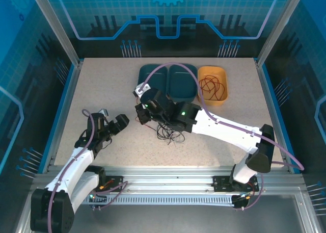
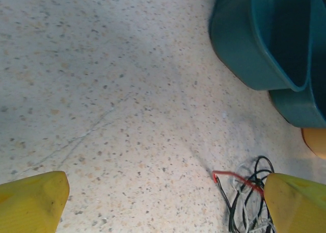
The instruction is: Untangle the cables
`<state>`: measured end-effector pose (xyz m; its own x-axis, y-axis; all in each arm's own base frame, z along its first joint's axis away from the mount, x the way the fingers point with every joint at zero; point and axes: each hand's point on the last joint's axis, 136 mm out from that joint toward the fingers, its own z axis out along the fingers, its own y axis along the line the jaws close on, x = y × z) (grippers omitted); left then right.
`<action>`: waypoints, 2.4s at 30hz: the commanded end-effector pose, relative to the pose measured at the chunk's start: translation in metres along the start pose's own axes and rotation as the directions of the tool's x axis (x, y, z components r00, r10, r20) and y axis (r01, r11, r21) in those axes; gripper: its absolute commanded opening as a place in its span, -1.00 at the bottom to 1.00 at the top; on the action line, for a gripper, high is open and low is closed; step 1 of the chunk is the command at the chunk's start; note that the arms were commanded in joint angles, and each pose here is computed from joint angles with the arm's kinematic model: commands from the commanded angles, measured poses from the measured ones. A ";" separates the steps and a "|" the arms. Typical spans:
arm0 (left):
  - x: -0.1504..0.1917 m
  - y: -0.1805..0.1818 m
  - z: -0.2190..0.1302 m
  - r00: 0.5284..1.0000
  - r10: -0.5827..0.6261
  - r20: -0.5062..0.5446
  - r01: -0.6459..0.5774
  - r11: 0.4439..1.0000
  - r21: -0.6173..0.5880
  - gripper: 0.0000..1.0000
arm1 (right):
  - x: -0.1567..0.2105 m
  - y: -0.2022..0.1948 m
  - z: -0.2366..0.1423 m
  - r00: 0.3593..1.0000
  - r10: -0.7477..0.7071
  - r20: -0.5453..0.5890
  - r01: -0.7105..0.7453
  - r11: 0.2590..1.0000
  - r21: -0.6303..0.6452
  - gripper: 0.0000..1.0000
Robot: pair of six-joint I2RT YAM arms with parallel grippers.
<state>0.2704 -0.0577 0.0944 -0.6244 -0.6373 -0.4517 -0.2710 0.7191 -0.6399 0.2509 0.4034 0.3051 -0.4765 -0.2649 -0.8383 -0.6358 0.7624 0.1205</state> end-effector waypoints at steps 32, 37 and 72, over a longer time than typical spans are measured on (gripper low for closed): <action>0.016 -0.118 0.013 0.958 0.286 0.031 -0.282 0.911 0.301 0.98 | -0.108 -0.112 -0.092 0.959 0.133 0.250 -0.156 0.985 0.076 -1.00; 0.034 -0.116 0.021 0.958 0.287 -0.019 -0.268 0.914 0.304 0.99 | -0.116 -0.135 -0.105 0.959 0.118 0.259 -0.157 0.978 0.138 -1.00; 0.062 -0.124 0.022 0.927 0.362 -0.097 -0.315 0.893 0.322 0.98 | -0.075 -0.429 -0.034 0.990 0.111 0.082 -0.136 0.687 0.714 -1.00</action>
<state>0.2777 -0.1874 0.1256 -0.7529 -0.3246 -0.5725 0.1657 0.7484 -0.6422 0.5265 0.0863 0.3263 -0.5109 -0.1323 -0.8494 0.0501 0.9818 -0.1830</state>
